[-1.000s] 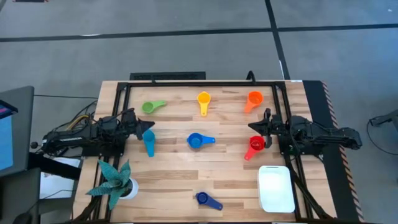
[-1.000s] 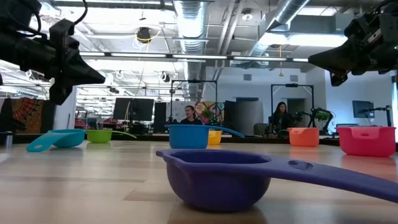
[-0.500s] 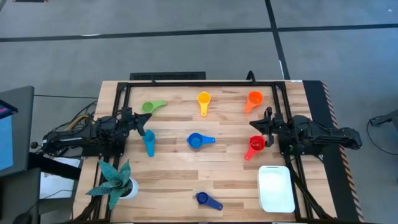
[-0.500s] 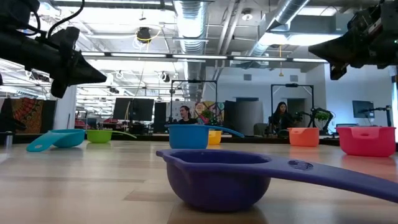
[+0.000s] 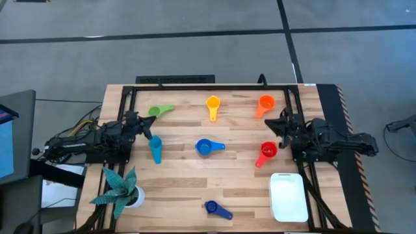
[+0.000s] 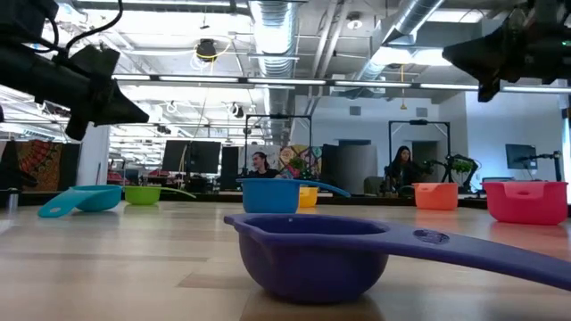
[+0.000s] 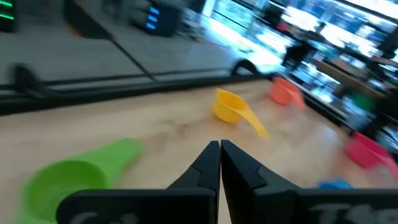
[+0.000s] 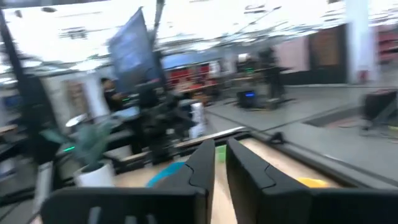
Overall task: Nest measuring cups in basket
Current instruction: Stack the red measuring cup on the orange measuring cup
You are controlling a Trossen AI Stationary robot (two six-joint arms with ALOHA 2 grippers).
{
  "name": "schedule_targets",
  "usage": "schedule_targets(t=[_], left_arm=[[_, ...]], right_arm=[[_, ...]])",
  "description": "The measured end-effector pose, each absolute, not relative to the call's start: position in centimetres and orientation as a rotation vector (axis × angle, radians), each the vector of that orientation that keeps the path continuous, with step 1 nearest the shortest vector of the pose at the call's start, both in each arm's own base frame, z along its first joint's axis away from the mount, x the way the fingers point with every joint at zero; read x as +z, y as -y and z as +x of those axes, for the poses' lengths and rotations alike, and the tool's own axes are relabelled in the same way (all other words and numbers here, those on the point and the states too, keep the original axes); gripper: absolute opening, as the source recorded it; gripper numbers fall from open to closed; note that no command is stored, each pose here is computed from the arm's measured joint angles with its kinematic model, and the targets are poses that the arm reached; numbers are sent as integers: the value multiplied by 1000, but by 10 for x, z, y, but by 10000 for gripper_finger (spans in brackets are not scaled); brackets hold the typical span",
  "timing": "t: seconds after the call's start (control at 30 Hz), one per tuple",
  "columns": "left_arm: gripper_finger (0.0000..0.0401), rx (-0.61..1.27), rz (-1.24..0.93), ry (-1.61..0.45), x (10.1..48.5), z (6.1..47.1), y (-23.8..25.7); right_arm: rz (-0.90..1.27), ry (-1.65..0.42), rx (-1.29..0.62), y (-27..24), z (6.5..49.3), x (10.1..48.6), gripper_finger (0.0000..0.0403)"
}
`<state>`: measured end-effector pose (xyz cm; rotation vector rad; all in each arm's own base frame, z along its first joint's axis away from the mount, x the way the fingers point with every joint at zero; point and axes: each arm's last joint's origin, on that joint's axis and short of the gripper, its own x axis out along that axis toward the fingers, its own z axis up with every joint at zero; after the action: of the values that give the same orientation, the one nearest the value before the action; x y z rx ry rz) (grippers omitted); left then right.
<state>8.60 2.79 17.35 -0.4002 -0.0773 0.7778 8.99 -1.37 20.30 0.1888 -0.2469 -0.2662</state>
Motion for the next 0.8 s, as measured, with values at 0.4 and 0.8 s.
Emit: schedule_targets(t=[0.4,0.8], left_arm=[[0,971,-288,124,179,82,-32],[0,1091,-251,162,183,79,-34]], right_arm=[[262,100,-863,37,101,198,186],[370,-179,-1226,75,111,205,162]])
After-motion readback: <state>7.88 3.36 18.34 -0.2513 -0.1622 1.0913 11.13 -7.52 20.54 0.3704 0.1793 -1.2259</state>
